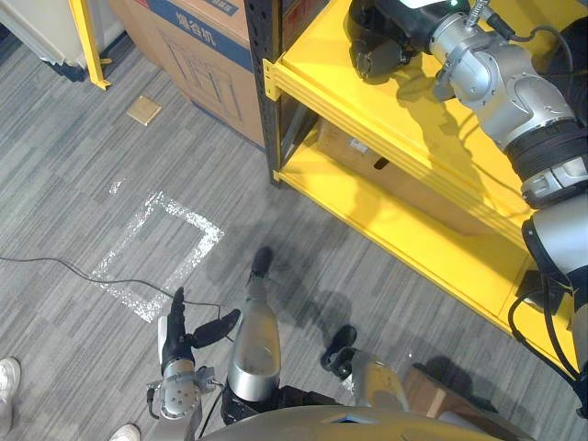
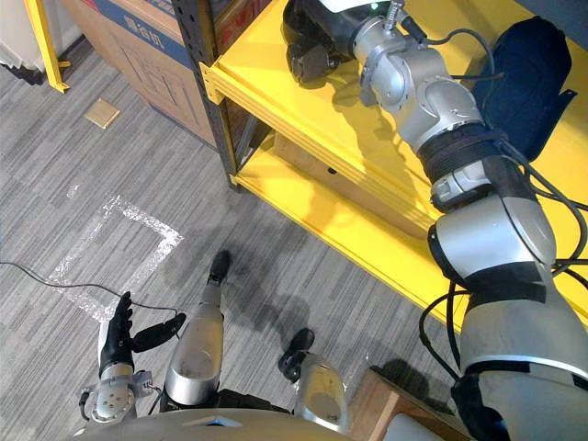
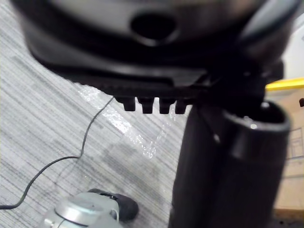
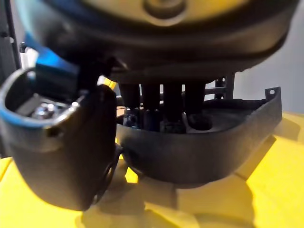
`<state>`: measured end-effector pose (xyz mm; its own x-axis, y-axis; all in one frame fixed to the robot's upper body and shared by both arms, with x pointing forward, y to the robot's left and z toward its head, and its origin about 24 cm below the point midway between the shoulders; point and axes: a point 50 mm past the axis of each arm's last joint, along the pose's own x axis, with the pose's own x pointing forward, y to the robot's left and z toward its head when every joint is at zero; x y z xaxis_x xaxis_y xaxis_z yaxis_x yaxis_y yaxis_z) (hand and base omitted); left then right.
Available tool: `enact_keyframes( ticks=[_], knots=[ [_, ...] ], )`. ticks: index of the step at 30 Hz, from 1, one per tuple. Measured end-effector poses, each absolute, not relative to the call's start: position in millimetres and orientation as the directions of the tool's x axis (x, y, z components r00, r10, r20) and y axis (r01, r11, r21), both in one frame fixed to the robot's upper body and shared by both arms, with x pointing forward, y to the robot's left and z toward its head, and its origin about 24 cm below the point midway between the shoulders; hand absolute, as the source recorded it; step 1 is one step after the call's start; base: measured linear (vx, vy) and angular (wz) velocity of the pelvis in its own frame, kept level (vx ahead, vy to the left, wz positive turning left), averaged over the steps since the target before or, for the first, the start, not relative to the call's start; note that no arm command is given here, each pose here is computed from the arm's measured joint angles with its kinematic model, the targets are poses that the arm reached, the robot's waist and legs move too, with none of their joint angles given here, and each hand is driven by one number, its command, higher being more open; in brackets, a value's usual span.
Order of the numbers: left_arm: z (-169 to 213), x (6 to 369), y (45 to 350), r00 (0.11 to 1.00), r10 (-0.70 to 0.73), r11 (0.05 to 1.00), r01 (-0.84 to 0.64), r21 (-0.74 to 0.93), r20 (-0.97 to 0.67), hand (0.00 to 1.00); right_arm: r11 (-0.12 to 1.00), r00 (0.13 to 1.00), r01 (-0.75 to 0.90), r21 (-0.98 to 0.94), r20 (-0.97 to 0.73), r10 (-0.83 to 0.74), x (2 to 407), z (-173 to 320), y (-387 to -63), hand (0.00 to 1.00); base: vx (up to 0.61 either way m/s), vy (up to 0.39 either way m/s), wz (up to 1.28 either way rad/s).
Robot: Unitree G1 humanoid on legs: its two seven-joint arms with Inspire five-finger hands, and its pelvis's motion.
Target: Walk over and take three plastic housings, then place them on the shelf
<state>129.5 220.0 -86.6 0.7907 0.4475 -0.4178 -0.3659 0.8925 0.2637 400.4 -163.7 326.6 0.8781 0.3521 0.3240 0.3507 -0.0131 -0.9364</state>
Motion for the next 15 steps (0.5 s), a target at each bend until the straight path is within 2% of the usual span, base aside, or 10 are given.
enact_keyframes(
  ticks=[10,15],
  knots=[
    [-86.4,133.6,212.5,0.811,0.406,0.912,-0.329,0.245,-0.42,1.0,0.018,0.903,0.363,-0.932,0.356,0.24,400.1,336.4,-182.8,0.0,-0.01,-0.013,-0.01],
    [-84.6,135.6,210.4,0.822,0.39,0.919,-0.318,0.235,-0.415,1.0,0.0,0.914,0.348,-0.938,0.339,0.223,398.0,339.1,-193.2,0.0,0.0,0.0,0.0]
  ],
)
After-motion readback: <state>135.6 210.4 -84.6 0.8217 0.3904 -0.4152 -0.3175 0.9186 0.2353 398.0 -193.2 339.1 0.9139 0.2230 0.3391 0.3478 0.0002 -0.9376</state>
